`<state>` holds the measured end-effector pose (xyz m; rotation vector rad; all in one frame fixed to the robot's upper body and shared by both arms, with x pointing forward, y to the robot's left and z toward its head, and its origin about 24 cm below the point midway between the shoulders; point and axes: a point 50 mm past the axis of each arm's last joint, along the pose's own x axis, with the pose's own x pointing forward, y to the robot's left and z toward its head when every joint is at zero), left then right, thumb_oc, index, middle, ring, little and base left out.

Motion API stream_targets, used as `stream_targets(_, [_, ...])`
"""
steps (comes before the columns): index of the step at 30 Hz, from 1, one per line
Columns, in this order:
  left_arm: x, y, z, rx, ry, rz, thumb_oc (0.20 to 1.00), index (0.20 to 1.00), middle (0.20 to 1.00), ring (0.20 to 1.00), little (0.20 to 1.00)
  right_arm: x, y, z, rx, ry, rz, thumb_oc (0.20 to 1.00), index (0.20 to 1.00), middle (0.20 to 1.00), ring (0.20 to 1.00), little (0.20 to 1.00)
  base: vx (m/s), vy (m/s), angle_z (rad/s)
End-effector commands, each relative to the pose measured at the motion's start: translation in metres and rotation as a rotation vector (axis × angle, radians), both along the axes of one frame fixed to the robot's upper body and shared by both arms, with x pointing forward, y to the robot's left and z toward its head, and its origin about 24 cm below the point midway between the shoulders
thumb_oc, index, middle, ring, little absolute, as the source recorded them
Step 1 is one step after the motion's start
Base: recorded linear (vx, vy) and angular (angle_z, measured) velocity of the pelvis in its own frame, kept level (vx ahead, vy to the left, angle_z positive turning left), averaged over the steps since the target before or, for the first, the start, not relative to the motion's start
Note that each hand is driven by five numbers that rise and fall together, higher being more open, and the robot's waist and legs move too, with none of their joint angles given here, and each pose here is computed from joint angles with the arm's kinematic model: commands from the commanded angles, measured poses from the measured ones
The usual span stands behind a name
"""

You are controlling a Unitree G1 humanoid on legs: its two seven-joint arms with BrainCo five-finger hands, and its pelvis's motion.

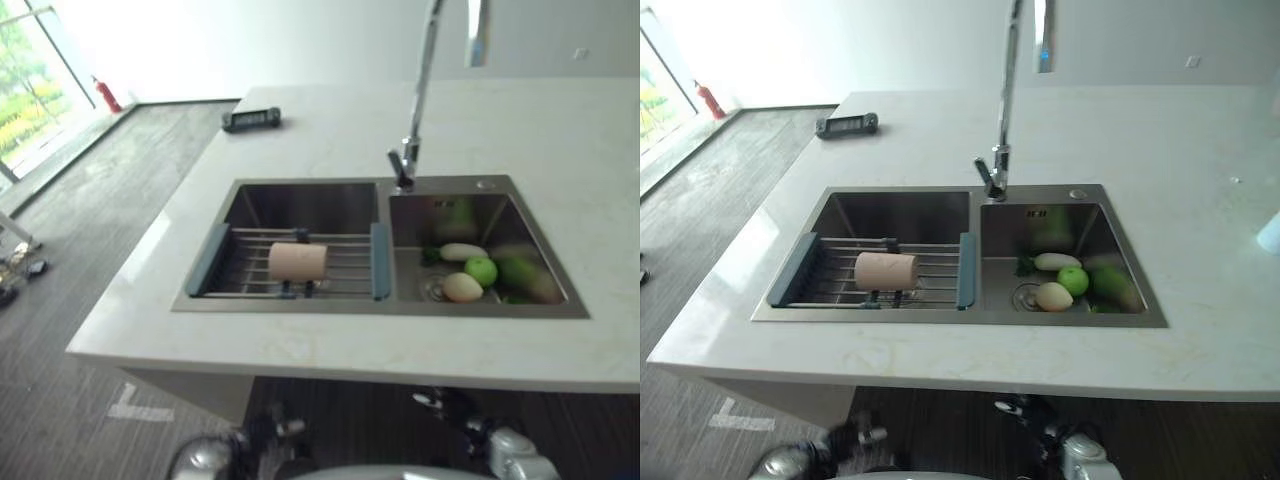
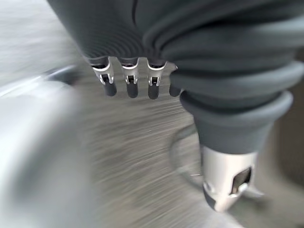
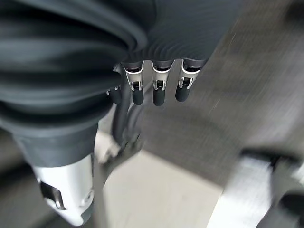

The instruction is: Place the dishes in the dishwasher.

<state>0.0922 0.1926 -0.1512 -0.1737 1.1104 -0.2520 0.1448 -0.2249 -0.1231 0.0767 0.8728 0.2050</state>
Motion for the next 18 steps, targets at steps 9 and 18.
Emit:
stream_targets(9, [-0.075, 0.09, 0.0, 0.272, 0.648, 0.362, 1.0, 1.0, 1.0, 1.0, 1.0, 0.008, -0.033, 0.004, -0.118, -0.037, -0.107, 1.0, 1.0, 1.0, 1.0, 1.0, 0.04, 0.055, 0.04])
stream_targets(18, [-0.058, 0.288, 0.147, 0.924, 0.32, 0.719, 1.0, 1.0, 1.0, 1.0, 1.0, -0.009, -0.059, 0.004, -0.15, 0.036, -0.165, 1.0, 1.0, 1.0, 1.0, 1.0, -0.01, 0.093, 0.01])
